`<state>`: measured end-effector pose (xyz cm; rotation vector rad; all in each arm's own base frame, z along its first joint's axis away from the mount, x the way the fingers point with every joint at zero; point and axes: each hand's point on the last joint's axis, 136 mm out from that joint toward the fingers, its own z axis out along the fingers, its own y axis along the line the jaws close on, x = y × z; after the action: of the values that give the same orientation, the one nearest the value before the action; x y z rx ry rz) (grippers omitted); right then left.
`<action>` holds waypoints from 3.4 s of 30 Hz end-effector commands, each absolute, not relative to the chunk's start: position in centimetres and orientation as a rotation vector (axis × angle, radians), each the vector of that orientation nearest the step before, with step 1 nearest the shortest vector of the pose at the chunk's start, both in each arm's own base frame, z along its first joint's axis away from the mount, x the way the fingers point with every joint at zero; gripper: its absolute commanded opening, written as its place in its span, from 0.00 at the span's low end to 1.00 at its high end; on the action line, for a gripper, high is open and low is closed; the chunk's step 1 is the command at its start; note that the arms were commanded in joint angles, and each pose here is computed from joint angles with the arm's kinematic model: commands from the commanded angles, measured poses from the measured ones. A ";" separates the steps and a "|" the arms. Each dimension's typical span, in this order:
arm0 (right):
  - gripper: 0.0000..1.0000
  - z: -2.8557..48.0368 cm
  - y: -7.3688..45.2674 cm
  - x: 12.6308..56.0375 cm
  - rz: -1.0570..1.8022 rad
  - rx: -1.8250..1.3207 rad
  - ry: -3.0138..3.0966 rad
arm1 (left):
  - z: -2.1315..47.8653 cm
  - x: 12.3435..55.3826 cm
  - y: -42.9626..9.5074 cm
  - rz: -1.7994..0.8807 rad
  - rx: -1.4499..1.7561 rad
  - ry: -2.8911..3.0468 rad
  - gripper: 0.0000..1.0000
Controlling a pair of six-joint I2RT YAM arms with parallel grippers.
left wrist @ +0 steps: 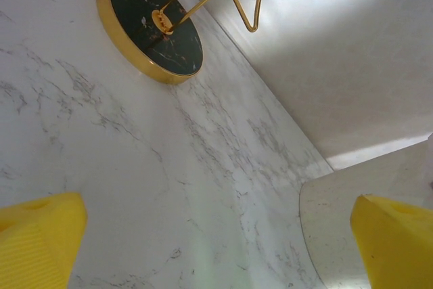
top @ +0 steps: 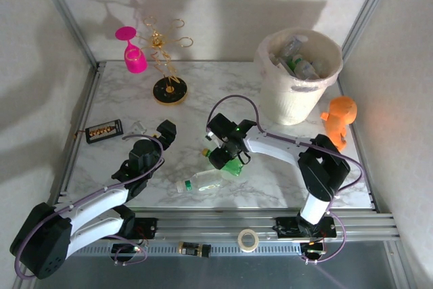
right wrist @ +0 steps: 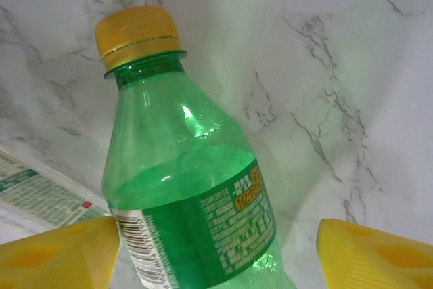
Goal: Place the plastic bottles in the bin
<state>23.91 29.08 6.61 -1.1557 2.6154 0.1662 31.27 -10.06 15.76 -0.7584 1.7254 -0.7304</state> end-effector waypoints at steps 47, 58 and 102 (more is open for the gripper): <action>0.54 7.1 30.3 26.6 0.074 -1.173 2.485 | 15.9 31.1 -9.9 -0.756 -0.763 1.716 1.00; 0.47 17.4 32.9 28.9 0.545 -0.950 2.227 | 16.6 31.4 -10.8 -0.793 -0.717 1.721 1.00; 0.32 41.7 0.4 46.2 0.275 0.207 1.679 | 16.1 31.3 -16.4 -0.888 -0.429 1.911 1.00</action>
<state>46.43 1.61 40.85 0.1866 1.6810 0.3105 31.30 -15.51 15.30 -0.4761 1.9071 -0.8686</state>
